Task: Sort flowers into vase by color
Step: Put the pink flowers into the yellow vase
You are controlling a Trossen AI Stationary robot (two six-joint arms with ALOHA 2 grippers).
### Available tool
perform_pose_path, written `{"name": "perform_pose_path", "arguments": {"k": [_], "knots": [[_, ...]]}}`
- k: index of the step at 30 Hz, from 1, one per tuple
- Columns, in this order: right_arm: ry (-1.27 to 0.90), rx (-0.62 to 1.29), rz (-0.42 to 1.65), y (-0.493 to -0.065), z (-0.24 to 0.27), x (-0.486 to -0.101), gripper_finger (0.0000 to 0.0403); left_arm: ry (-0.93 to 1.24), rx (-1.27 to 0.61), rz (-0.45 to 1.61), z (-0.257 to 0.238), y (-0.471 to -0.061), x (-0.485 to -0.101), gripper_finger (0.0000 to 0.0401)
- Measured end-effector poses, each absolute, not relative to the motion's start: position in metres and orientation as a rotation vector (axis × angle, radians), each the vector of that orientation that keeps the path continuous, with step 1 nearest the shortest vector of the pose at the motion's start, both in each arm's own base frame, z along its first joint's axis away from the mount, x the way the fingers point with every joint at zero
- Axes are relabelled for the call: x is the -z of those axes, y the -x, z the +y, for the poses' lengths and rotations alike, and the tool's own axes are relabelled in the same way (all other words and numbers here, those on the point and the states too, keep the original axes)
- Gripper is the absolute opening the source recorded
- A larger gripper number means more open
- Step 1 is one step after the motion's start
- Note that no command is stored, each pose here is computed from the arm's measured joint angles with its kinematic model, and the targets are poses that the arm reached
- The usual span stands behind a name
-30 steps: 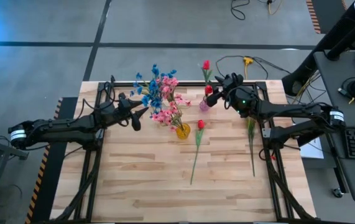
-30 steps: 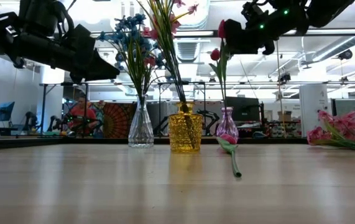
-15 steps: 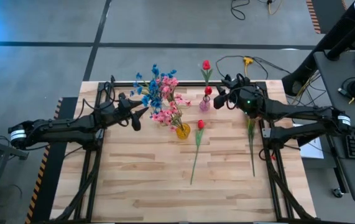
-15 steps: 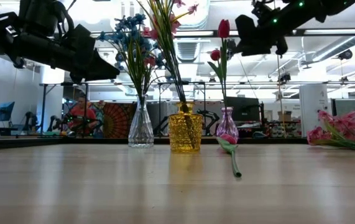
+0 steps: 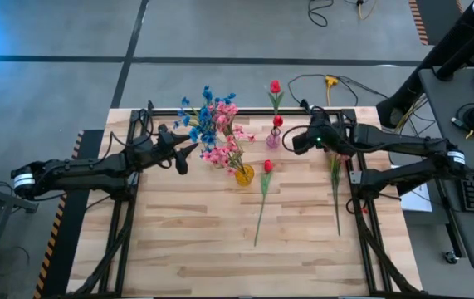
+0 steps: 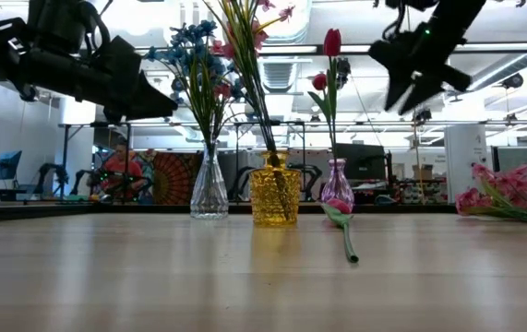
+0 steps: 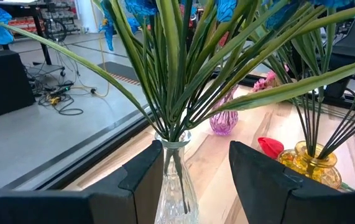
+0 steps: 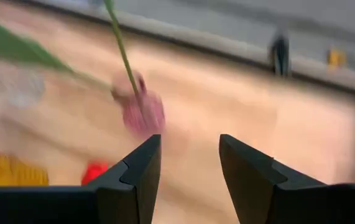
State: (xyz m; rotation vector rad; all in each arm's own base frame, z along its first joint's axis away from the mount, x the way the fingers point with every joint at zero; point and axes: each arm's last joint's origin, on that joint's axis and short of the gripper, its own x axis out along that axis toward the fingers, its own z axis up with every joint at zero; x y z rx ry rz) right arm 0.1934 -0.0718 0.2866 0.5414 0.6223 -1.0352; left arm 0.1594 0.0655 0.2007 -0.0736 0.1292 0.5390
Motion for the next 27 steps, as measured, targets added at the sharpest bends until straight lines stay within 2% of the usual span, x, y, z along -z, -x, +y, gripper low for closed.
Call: {"name": "perform_pose_path", "arguments": {"k": [7, 14, 27], "knots": [[-0.792, 1.062, 0.963, -0.19, -0.064, -0.258, 0.0143, 0.07, -0.538, 0.09, 0.064, -0.156, -0.206, 0.0167], [-0.93, 1.138, 1.343, -0.18, -0.042, -0.224, 0.0151, 0.05, -0.537, 0.059, 0.062, -0.149, -0.213, 0.0167], [-1.058, 1.189, 1.447, -0.174, -0.023, -0.201, 0.0215, -0.042, -0.537, 0.01, 0.059, -0.141, -0.223, 0.0167]]}}
